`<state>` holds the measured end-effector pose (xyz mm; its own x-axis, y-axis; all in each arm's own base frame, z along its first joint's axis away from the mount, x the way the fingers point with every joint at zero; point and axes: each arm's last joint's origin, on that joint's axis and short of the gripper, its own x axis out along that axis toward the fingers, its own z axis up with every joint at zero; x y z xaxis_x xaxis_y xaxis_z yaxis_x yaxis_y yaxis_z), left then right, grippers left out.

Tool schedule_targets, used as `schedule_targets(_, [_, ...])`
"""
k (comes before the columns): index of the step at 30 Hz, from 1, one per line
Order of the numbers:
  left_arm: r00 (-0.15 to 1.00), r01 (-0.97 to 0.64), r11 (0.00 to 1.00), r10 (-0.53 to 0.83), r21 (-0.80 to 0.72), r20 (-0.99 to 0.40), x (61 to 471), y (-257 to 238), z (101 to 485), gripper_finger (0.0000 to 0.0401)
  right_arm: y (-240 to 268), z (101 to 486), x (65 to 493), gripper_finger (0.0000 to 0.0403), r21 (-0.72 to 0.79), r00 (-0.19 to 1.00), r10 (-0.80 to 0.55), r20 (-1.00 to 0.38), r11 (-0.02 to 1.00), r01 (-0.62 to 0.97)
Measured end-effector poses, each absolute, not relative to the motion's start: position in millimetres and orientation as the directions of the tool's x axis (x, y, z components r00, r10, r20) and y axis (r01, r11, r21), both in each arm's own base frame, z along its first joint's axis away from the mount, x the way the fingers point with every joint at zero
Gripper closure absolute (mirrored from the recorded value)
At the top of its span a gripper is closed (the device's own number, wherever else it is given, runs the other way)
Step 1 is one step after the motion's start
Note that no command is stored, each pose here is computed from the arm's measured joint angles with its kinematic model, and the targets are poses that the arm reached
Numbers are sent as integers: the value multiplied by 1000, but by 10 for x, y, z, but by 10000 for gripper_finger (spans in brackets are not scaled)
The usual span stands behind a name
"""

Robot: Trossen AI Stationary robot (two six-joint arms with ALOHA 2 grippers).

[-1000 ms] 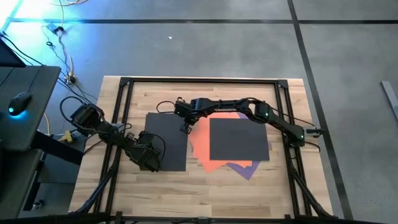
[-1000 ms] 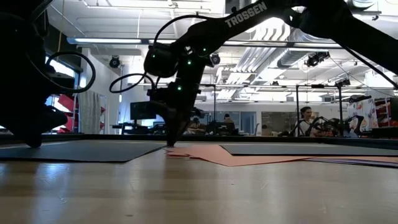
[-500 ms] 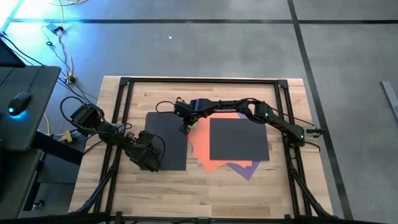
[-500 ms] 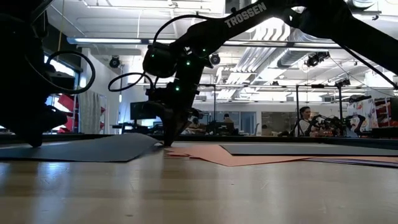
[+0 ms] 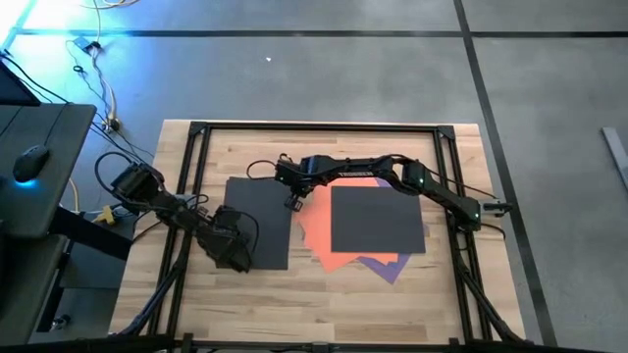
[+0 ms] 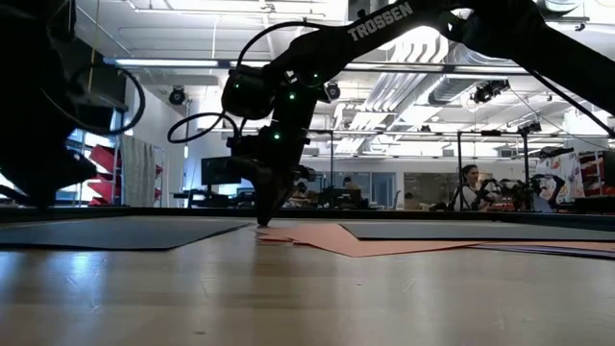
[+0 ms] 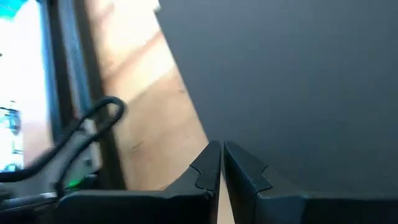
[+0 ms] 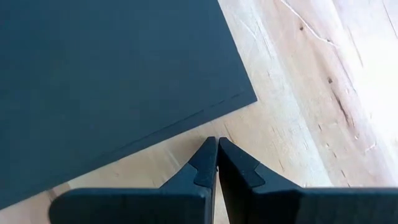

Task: Organize paper
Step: Stack the right black paper on top of the left black paper

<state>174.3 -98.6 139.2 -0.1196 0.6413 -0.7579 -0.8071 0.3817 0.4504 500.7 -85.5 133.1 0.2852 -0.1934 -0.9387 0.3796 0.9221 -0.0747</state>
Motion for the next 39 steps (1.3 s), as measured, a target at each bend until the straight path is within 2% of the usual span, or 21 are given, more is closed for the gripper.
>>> schedule_targets(9, [65,-818,462,668,344,-741,1873,-1165,1524,401,-777,1345,5054,402,-56,332,-151,-931,959,278])
schedule_targets(15, [163,-815,518,636,260,-755,1900,-1180,1379,401,-794,1325,5072,402,-38,347,-147,-926,953,301])
schedule_targets(20, [236,-797,568,605,205,-761,1900,-1130,1194,401,-786,1333,5141,402,10,416,-123,-901,953,303])
schedule_targets(30, [273,-742,633,586,221,-763,1900,-1041,1054,401,-754,1303,5159,402,26,424,-108,-899,954,299])
schedule_targets(39, [250,-696,653,611,299,-751,1959,-1084,1200,401,-751,1428,5156,402,14,448,-127,-885,954,298])
